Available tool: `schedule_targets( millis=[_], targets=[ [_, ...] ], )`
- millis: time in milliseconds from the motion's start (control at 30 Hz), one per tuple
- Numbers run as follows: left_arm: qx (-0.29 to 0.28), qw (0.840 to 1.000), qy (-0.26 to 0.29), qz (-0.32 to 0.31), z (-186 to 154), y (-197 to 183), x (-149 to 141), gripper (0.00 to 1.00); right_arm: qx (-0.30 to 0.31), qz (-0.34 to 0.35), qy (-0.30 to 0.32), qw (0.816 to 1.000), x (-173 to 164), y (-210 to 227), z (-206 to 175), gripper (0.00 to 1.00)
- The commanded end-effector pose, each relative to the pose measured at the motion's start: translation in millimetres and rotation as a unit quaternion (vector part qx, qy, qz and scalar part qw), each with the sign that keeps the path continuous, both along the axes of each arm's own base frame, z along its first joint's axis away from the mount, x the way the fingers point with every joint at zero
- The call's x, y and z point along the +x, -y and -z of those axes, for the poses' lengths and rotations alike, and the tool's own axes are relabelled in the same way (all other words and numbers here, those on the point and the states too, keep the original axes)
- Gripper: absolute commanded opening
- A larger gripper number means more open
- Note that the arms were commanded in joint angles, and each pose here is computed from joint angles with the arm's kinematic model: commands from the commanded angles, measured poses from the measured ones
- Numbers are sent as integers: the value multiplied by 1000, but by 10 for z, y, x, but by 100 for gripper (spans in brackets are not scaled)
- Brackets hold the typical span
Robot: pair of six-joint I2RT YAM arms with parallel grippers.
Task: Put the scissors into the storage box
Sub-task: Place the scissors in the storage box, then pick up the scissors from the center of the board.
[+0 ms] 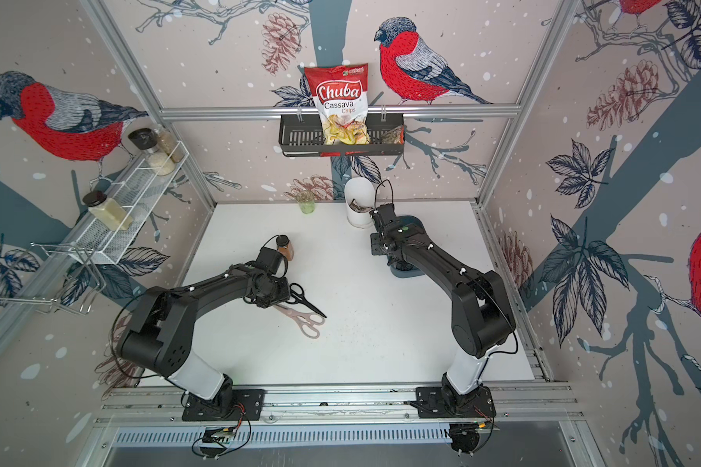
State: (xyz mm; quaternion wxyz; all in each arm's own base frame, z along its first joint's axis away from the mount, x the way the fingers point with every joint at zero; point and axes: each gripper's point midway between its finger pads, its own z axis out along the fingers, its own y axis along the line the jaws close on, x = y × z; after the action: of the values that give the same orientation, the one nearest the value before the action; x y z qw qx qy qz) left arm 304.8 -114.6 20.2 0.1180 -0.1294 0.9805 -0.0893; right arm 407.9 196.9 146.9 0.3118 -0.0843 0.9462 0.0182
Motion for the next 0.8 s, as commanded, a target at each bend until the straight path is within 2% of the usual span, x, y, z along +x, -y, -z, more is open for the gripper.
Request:
schedule_targets(
  millis=[0, 300, 500, 567, 767],
  targets=[
    [2, 1000, -19, 8, 21, 18, -25, 39, -20, 5, 0, 1000, -31, 77, 10, 33],
    [17, 999, -29, 12, 23, -2, 16, 34, -44, 5, 8, 999, -29, 161, 10, 33],
    [35, 998, -47, 31, 51, 5, -16, 21, -51, 9, 8, 999, -23, 216, 48, 33],
    [51, 996, -64, 38, 113, -18, -82, 20, -52, 10, 8, 999, -23, 228, 64, 33],
    [63, 995, -72, 37, 135, -17, -25, 19, -58, 13, 8, 998, -27, 271, 97, 33]
  ],
)
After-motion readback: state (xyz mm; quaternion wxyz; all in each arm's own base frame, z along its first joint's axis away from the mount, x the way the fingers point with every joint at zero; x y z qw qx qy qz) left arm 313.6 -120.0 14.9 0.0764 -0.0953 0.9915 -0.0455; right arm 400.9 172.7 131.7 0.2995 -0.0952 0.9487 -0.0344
